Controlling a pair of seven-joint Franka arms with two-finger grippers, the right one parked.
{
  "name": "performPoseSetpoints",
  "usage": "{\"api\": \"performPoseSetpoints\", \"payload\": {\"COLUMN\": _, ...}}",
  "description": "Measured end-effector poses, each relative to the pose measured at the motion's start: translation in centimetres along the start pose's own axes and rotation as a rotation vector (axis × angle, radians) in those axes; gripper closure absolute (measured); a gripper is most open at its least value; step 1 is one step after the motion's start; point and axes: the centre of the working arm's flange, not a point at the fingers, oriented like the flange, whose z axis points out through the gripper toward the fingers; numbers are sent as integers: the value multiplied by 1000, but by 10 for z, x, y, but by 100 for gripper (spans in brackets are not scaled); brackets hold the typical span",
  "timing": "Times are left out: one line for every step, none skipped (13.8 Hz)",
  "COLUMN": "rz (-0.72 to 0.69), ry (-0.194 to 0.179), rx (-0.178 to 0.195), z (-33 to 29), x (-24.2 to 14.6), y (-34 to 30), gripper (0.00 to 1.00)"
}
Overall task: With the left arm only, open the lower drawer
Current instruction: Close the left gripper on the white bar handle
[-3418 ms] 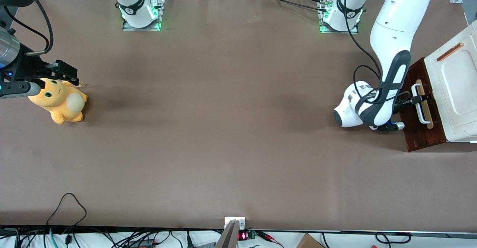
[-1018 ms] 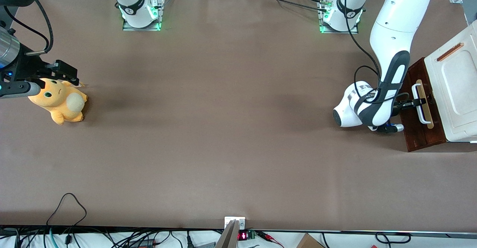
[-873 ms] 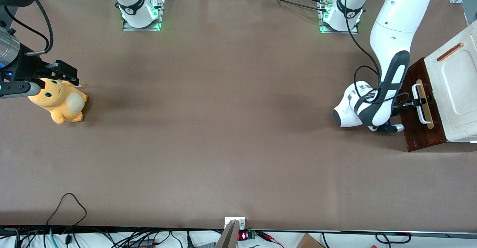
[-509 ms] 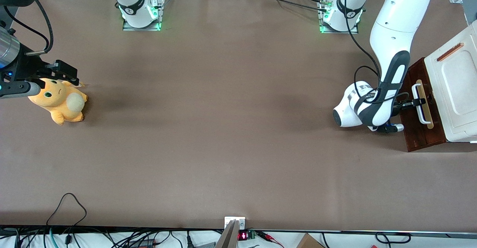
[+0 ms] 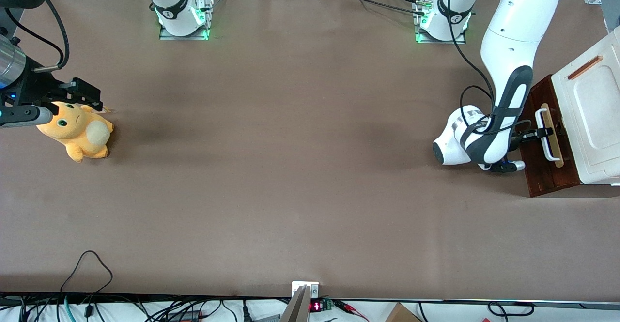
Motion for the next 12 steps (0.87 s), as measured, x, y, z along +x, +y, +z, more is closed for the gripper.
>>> {"api": "performPoseSetpoints", "payload": {"rz": -5, "ry": 0, "rx": 0, "z": 0, "x": 0, "y": 0, "gripper": 78}}
{"api": "performPoseSetpoints", "payload": {"rz": -9, "ry": 0, "rx": 0, "z": 0, "x": 0, "y": 0, "gripper": 78}}
{"api": "performPoseSetpoints", "payload": {"rz": -11, "ry": 1, "rx": -1, "z": 0, "x": 0, "y": 0, "gripper": 78}}
{"api": "performPoseSetpoints", "payload": {"rz": -11, "ry": 1, "rx": -1, "z": 0, "x": 0, "y": 0, "gripper": 78}}
{"api": "performPoseSetpoints", "payload": {"rz": -11, "ry": 1, "rx": -2, "z": -1, "x": 0, "y": 0, "gripper": 78}}
{"api": "performPoseSetpoints", "payload": {"rz": -12, "ry": 2, "rx": -2, "z": -1, "x": 0, "y": 0, "gripper": 78}}
{"api": "performPoseSetpoints", "payload": {"rz": -13, "ry": 2, "rx": -4, "z": -1, "x": 0, "y": 0, "gripper": 78}}
{"api": "performPoseSetpoints", "payload": {"rz": -15, "ry": 0, "rx": -8, "z": -2, "x": 1, "y": -1, "gripper": 78}}
{"api": "performPoseSetpoints", "payload": {"rz": -18, "ry": -5, "rx": -15, "z": -3, "x": 1, "y": -2, "gripper": 78}}
{"api": "performPoseSetpoints", "payload": {"rz": -20, "ry": -8, "rx": -19, "z": -4, "x": 2, "y": -2, "gripper": 78}}
{"api": "performPoseSetpoints", "payload": {"rz": -21, "ry": -9, "rx": -21, "z": -4, "x": 2, "y": -3, "gripper": 78}}
{"api": "performPoseSetpoints", "payload": {"rz": -21, "ry": -9, "rx": -21, "z": -4, "x": 2, "y": -3, "gripper": 78}}
